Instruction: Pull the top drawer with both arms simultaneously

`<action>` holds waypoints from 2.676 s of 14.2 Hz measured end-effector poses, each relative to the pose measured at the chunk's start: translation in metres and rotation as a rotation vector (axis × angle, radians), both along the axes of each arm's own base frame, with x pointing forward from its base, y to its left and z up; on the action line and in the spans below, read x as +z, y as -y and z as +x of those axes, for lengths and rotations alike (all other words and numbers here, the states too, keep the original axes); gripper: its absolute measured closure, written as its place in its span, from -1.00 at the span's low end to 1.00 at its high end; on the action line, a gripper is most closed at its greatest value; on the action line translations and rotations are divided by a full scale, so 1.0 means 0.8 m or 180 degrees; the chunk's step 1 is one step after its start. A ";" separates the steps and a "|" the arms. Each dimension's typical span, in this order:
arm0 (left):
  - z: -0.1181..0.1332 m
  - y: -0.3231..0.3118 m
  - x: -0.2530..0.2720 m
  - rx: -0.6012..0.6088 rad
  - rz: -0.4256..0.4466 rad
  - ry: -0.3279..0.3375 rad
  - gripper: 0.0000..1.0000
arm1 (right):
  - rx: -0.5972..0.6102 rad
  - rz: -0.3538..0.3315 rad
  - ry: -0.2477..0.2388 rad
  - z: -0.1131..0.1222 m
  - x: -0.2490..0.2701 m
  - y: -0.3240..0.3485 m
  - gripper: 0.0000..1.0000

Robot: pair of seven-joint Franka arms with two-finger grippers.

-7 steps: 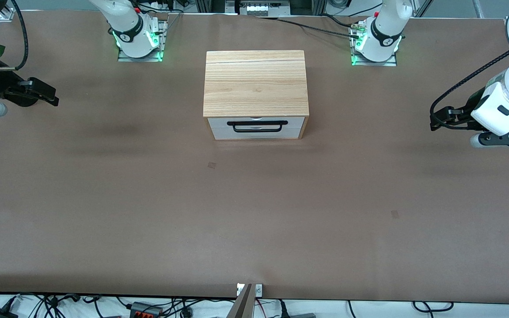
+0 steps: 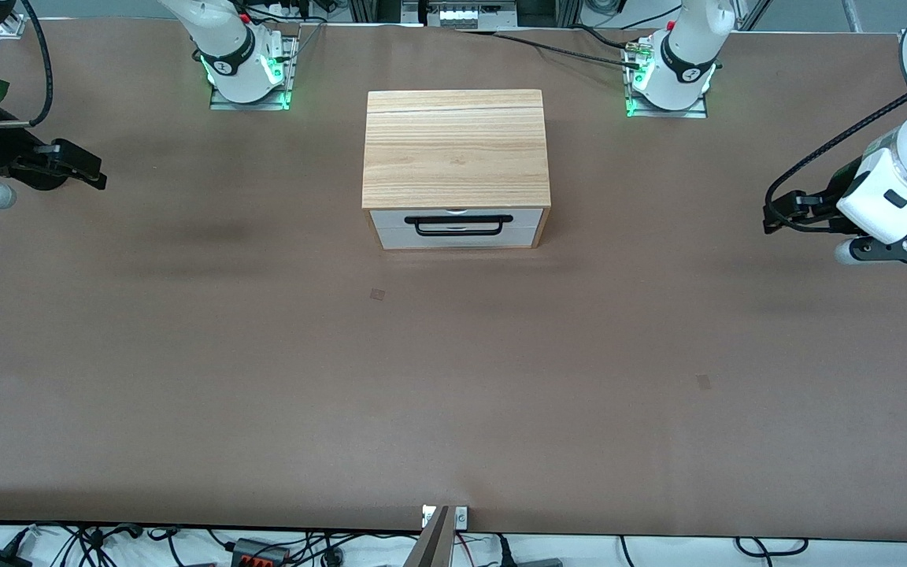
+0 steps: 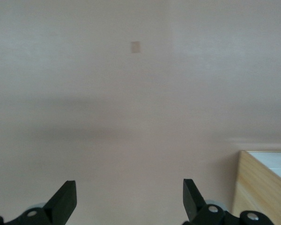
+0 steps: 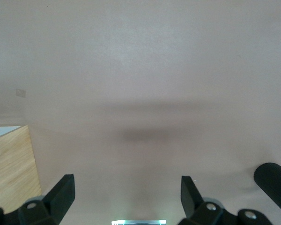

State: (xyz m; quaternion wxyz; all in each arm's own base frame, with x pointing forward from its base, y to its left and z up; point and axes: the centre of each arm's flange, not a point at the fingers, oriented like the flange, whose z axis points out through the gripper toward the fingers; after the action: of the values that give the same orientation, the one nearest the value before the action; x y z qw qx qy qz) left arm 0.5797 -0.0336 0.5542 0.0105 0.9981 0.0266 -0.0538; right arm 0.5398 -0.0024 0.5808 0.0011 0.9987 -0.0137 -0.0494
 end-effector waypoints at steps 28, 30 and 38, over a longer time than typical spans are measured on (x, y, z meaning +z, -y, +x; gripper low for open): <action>0.072 0.199 -0.353 -0.0352 -0.3703 -0.0590 -1.00 | 0.0268 0.3960 -0.0370 0.010 -0.424 -0.303 -1.00; 0.053 0.227 -0.397 -0.0434 -0.4041 -0.0635 -1.00 | 0.0154 0.4296 -0.0159 -0.008 -0.464 -0.320 -1.00; -0.030 0.272 -0.472 -0.0557 -0.4743 -0.0462 -0.95 | -0.0048 0.4551 -0.0109 -0.046 -0.511 -0.369 -0.50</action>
State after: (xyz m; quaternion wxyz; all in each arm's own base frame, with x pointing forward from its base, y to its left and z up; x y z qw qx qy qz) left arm 0.5555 -0.2515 0.1767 0.6768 0.7193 -0.0956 -0.1238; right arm 0.5034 0.2928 0.1721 -0.6539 0.7539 0.0151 -0.0620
